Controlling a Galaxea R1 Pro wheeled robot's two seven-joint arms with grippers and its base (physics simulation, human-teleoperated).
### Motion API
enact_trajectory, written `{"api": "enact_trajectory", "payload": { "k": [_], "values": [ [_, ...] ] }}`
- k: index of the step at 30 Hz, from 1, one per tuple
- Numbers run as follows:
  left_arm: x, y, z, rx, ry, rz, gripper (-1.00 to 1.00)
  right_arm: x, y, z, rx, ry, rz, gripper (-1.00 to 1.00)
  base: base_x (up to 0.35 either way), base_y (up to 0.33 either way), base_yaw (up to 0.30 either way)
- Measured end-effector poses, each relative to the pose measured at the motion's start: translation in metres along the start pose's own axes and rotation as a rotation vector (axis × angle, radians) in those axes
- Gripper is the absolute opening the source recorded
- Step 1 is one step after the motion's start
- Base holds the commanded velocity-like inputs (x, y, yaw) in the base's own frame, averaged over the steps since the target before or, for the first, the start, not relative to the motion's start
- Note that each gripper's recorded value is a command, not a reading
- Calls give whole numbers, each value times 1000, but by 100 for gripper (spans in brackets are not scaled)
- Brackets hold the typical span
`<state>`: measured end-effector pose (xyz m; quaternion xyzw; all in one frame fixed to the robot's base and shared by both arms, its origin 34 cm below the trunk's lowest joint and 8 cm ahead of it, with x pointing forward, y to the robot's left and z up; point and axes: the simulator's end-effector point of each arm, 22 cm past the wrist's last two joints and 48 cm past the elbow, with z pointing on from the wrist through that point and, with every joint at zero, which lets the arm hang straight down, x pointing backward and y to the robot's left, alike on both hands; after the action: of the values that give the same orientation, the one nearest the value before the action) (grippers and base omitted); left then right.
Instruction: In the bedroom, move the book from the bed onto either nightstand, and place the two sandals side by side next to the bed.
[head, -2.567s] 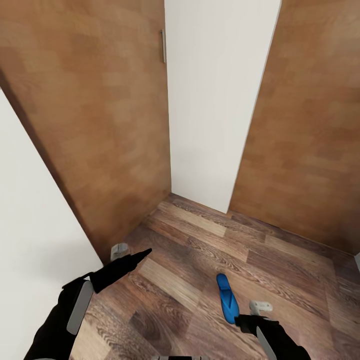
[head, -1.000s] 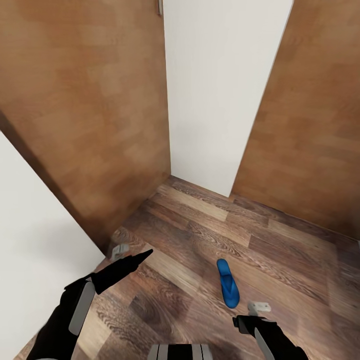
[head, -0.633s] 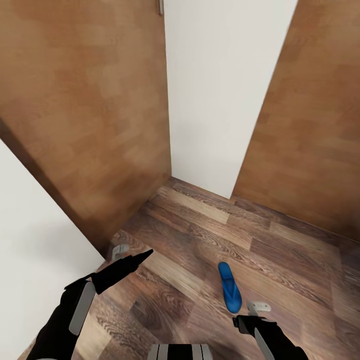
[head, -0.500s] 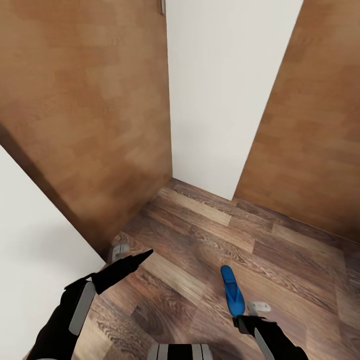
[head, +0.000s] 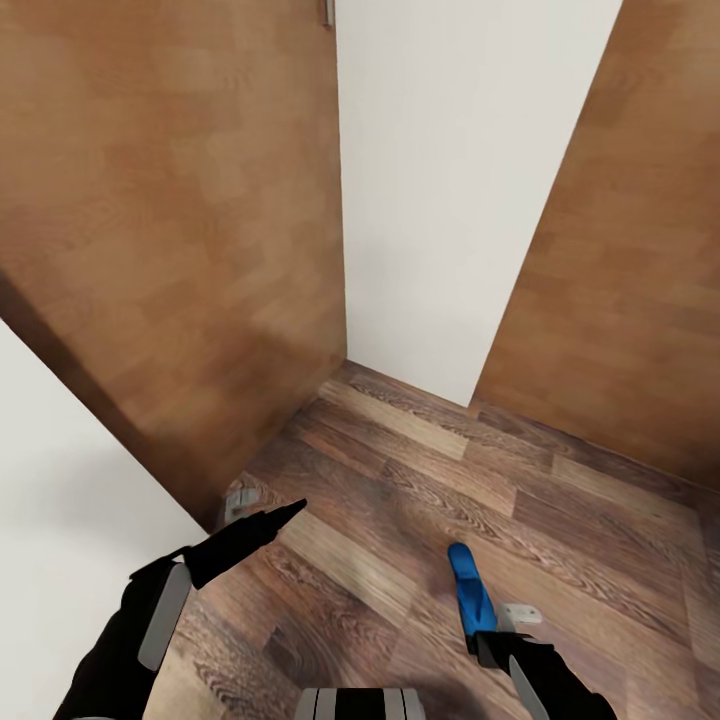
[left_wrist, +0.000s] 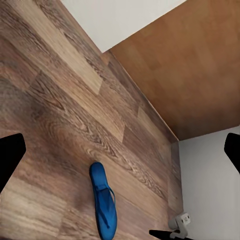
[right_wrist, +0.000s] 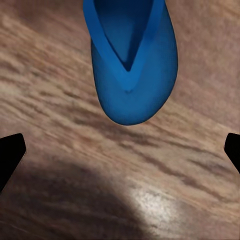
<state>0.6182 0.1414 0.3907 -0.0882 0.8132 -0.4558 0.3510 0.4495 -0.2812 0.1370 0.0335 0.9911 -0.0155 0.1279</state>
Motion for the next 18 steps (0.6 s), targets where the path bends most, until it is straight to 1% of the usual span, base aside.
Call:
{"api": "enact_trajectory", "payload": {
  "k": [3,5,8,9,11,12,13,14,17,18],
  "values": [
    [3,2,1,-6,3,-9,100,0,0,0,0,0,0,100,19,7,0],
    [9,11,2,-33,9,-29,100,0,0,0,0,0,1,100,6,2,0],
    [14,36,2,-142,5,-60,100,0,0,0,-1,0,1,100,2,1,0],
    [15,39,2,-160,3,-67,100,0,0,0,-1,0,1,100,0,0,0],
    [19,46,6,-211,-7,-96,100,0,0,0,-1,0,1,100,0,0,0],
    [20,47,7,-219,-10,-103,100,0,0,0,-1,0,1,100,0,0,0],
    [19,48,8,-225,-21,-126,100,0,0,0,-1,0,1,100,0,0,0],
    [19,47,9,-225,-26,-134,100,0,0,0,-1,0,1,100,0,0,0],
    [15,45,9,-211,-51,-175,100,0,0,0,-1,0,0,100,0,0,0],
    [14,44,9,-208,-55,-181,100,0,0,0,-1,0,0,100,0,0,0]
  ]
}}
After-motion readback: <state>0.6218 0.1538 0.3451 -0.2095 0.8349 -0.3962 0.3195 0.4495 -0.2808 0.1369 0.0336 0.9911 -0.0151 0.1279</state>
